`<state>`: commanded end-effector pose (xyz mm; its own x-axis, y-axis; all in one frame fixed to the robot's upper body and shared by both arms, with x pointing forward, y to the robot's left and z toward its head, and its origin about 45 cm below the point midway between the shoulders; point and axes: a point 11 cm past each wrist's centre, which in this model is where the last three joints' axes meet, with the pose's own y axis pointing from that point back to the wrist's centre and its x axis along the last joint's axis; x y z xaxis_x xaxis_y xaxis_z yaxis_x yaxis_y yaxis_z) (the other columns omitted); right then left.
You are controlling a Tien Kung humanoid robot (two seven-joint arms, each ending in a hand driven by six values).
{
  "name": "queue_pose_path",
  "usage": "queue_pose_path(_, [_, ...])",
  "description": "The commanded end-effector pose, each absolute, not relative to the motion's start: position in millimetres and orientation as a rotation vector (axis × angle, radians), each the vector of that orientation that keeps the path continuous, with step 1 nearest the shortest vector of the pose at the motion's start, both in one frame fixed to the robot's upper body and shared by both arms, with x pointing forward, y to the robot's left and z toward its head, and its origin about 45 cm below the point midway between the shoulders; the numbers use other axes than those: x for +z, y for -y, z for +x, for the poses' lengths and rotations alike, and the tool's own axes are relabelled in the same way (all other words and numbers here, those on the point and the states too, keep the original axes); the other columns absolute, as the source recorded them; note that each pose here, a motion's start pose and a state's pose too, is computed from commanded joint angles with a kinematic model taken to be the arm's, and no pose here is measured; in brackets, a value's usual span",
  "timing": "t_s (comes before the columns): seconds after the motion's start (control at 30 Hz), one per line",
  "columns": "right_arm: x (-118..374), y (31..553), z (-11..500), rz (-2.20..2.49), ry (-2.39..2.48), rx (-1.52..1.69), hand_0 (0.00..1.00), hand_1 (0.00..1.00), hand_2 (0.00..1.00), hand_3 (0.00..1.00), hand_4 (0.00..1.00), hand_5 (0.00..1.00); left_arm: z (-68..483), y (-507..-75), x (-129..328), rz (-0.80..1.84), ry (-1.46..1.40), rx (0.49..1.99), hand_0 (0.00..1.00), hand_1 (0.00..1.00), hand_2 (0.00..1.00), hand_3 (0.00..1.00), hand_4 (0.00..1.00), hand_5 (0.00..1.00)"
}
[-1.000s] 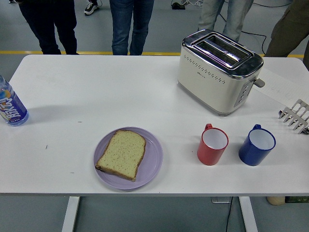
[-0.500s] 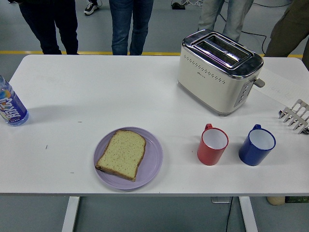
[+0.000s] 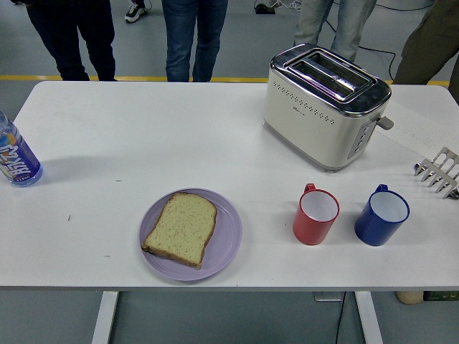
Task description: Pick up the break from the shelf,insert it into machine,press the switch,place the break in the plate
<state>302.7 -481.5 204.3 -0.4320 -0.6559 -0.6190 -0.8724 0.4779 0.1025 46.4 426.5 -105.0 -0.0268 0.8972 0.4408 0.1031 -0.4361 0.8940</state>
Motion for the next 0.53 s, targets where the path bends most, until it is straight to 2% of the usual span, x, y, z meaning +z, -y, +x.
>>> queue_pose_path(0.53, [203.8,481.7,301.7,-1.254,-2.225,0.57,0.715,0.636,0.66,0.632,0.444,0.389,44.2,-426.9,-105.1,1.598,-1.068,1.525,0.626,0.496,0.509,0.536,0.318,0.808])
